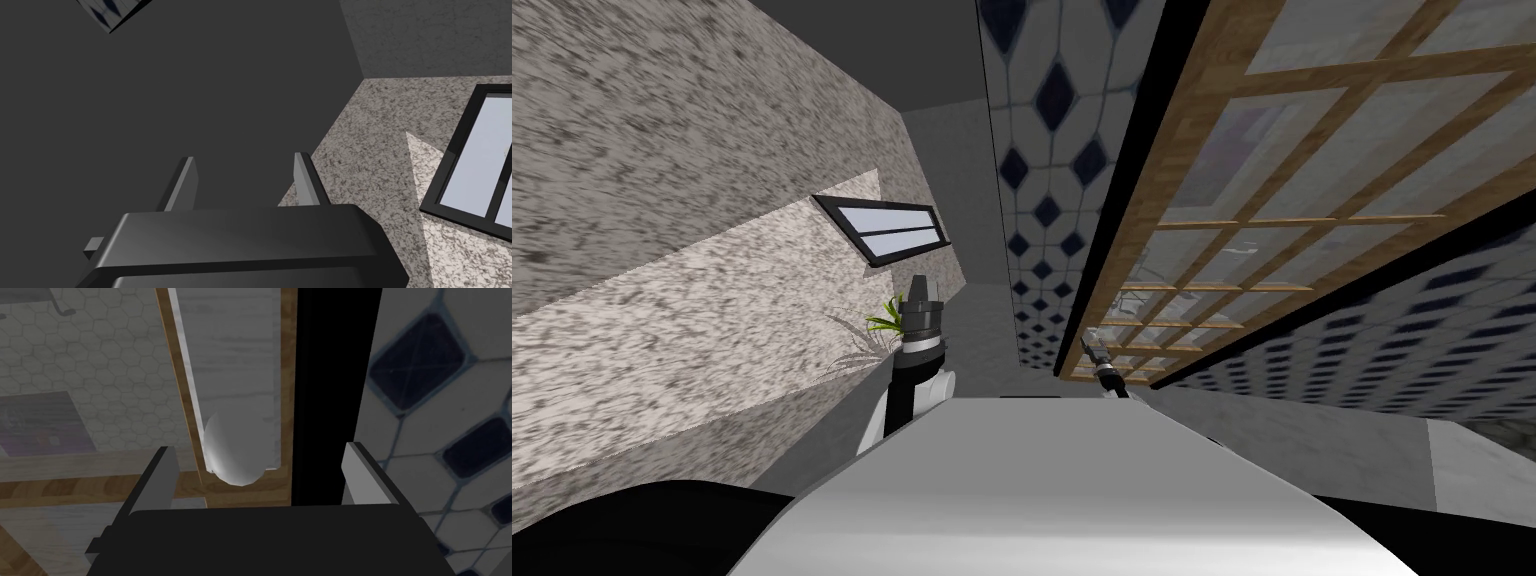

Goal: Pull the door open

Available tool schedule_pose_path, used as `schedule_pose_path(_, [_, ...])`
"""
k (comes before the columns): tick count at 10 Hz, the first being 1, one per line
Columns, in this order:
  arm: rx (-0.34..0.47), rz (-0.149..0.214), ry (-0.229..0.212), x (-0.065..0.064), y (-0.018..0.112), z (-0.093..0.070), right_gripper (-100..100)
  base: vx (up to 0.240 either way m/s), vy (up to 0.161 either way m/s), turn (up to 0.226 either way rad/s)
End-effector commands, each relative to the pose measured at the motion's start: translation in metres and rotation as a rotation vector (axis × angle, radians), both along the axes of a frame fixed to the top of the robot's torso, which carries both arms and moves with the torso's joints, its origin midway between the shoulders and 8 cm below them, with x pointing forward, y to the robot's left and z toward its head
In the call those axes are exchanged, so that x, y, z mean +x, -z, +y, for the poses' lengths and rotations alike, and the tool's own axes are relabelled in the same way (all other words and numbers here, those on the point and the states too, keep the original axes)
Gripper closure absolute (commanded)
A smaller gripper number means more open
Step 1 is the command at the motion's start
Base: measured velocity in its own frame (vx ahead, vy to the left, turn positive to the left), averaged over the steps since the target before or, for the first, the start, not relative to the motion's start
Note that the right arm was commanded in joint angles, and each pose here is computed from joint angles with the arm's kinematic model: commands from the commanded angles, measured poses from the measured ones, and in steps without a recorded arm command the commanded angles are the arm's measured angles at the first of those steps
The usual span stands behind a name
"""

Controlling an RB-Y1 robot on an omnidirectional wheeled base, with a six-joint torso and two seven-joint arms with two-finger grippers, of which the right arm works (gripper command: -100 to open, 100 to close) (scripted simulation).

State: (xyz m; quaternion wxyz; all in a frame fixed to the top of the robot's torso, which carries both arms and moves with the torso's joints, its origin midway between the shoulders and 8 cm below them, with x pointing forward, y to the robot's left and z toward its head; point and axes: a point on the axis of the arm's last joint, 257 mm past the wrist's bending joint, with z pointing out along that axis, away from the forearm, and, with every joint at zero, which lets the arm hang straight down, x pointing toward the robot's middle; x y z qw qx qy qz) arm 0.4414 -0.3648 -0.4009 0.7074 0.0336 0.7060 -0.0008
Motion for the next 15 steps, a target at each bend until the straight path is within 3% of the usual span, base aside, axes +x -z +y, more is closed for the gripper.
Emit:
schedule_pose_path(1, [-0.001,0.001,0.024,-0.0103,0.0,-0.0204,-100,0.125,0.006,0.156])
schedule_pose_path(2, [-0.001,0.0,0.03,-0.0127,-0.0006,-0.0264,-100,0.175,-0.005,0.133])
schedule_pose_path(3, [-0.002,0.003,0.025,-0.0101,0.0011,-0.0204,-100,0.07,-0.008,0.016])
schedule_pose_path(4, [-0.002,0.003,0.025,-0.0101,0.0011,-0.0204,100,-0.017,0.002,-0.021])
schedule_pose_path(9, [-0.002,0.003,0.025,-0.0101,0.0011,-0.0204,100,-0.01,-0.002,0.0])
schedule_pose_path(15, [0.132,-0.008,0.035,-0.0098,0.0,-0.0237,100,-0.024,-0.011,0.031])
